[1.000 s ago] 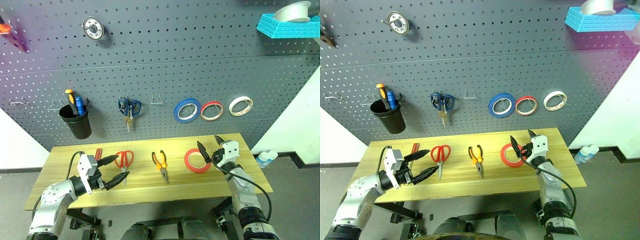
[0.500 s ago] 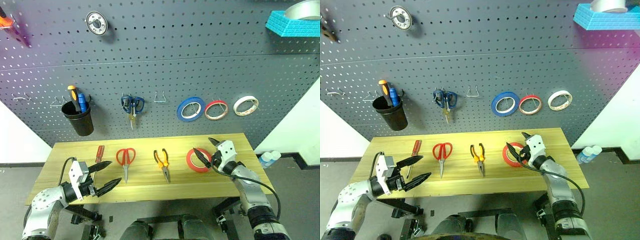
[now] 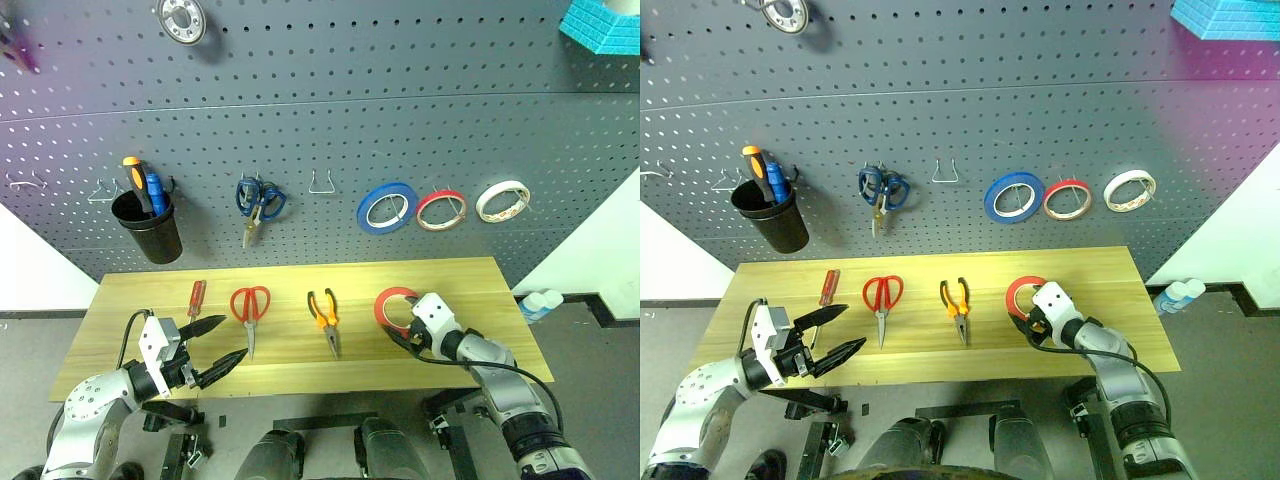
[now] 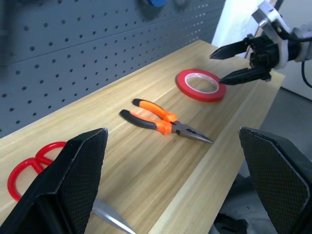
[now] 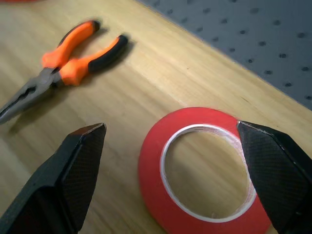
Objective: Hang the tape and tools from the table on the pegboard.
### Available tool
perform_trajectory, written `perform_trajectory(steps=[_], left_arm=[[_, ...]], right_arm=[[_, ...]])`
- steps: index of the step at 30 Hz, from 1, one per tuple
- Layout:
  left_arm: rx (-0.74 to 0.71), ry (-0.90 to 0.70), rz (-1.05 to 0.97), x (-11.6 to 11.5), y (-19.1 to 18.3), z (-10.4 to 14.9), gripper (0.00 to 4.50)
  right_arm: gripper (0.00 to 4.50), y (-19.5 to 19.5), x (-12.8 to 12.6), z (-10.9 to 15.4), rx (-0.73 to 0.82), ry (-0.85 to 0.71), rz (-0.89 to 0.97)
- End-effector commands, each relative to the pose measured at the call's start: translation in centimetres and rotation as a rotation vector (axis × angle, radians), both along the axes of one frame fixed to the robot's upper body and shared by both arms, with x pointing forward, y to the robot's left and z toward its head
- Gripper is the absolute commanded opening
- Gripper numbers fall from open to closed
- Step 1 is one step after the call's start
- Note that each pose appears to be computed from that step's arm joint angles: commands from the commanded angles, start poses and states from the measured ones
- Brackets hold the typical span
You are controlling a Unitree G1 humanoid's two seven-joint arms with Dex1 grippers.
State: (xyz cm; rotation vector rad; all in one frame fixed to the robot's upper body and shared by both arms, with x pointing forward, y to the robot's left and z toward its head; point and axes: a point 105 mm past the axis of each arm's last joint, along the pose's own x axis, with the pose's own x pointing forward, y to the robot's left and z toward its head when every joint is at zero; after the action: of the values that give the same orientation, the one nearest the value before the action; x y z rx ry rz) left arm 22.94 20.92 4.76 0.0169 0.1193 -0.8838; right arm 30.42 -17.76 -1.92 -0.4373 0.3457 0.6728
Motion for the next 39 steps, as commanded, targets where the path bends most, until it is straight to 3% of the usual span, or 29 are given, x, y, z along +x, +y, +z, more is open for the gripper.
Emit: perform_trajectory(steps=[1, 14, 28, 32, 39], left_arm=[[-0.008, -0.039, 0.011, 0.2, -0.1, 1.0, 4.48], [-0.011, -0.045, 0.019, 0.1, -0.7, 1.3, 4.48], [-0.007, -0.053, 0.036, -0.2, -0.7, 1.4, 4.48], [-0.007, -0.055, 0.044, -0.2, -0.6, 1.5, 4.50], [-0.008, -0.071, 0.044, 0.3, -1.3, 2.6, 4.50]], right_arm=[[4.50, -0.3, 0.5, 0.2, -0.063, 0.009, 0.013], [4.50, -0.9, 0.6, -1.3, -0.275, 0.131, 0.134], [4.50, -2.4, 0.6, -3.3, -0.335, 0.269, 0.125], [3.38, -2.4, 0.1, -3.6, -0.335, 0.303, 0.141], [0.93, -2.3, -0.3, -3.8, -0.340, 0.325, 0.155]])
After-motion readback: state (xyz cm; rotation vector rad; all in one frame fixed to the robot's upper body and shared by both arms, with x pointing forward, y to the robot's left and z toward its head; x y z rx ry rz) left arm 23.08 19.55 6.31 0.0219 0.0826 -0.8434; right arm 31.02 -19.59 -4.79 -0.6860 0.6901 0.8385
